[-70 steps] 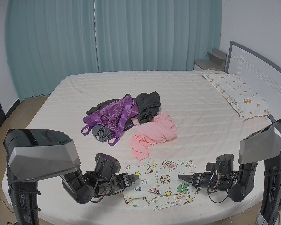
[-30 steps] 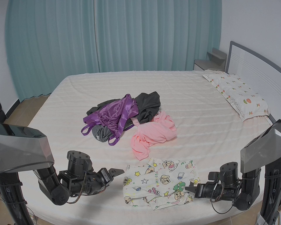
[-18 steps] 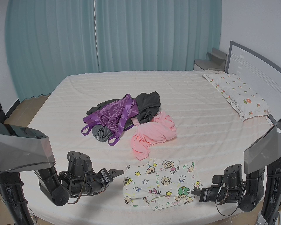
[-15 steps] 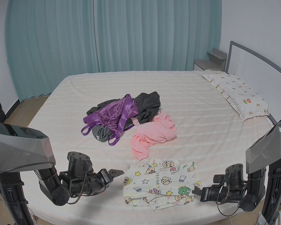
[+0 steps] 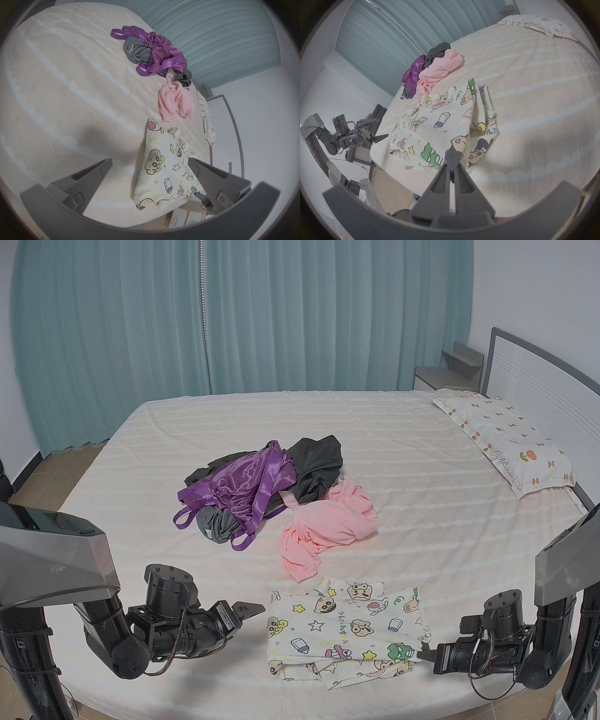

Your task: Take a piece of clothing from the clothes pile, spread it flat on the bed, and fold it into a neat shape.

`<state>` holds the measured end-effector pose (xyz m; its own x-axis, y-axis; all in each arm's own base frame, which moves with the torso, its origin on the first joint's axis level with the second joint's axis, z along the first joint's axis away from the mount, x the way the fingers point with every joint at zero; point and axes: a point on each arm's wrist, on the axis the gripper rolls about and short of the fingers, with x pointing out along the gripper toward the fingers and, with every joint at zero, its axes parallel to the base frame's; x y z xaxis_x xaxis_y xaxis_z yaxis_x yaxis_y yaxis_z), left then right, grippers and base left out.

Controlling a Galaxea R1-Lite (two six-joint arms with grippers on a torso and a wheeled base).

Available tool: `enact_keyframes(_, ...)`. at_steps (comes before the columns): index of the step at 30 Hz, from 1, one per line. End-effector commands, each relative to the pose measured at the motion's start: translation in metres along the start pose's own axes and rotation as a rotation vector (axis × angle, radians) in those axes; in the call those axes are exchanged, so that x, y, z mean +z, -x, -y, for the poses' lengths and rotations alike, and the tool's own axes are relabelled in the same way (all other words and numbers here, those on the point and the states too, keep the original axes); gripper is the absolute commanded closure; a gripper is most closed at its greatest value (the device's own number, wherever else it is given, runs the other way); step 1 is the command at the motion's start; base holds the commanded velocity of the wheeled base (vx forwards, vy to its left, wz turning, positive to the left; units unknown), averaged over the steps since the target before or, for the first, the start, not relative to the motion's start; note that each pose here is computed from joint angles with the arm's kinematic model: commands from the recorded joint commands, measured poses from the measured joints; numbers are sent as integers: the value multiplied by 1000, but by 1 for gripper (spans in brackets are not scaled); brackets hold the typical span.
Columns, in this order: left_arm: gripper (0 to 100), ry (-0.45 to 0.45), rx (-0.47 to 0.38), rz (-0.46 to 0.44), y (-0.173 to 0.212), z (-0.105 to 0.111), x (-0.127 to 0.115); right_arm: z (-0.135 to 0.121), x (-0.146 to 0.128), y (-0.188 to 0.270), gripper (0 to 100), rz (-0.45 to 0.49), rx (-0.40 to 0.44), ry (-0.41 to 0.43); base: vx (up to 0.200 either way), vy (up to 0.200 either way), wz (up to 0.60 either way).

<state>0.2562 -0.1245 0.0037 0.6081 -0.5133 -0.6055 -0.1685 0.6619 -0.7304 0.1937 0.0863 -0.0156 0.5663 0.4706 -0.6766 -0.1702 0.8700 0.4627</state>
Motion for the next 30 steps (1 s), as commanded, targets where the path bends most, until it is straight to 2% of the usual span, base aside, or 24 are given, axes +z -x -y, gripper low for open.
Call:
enact_keyframes(1,0,1,1,0,-1,0,0,4,-4,2,100,-22,-19,0,0,0,0)
enact_keyframes(5,0,1,0,0,-1,0,0,6,-6,0,100,-38,-27,24,0,0,0)
enact_keyframes(6,0,1,1,2,-1,0,0,7,-7,-1,0,-44,-29,29,0,0,0)
enact_keyframes(10,0,1,2,1,-1,0,0,8,-7,-1,0,-40,-46,33,0,0,0)
enact_keyframes(13,0,0,1,0,-1,0,0,9,8,7,0,74,-42,34,0,0,0)
enact_keyframes(14,0,0,1,0,-1,0,0,9,8,7,0,74,-42,34,0,0,0)
enact_keyframes(15,0,1,1,0,-1,0,0,11,18,14,0,150,-35,30,0,0,0)
enact_keyframes(19,0,0,0,0,-1,0,0,11,35,9,0,225,-20,31,0,0,0)
enact_keyframes(20,0,0,1,0,-1,0,0,11,49,-3,0,267,-10,35,0,0,0)
enact_keyframes(30,0,-2,8,-2,-2,-1,-2,14,95,-76,0,218,-21,22,0,0,0)
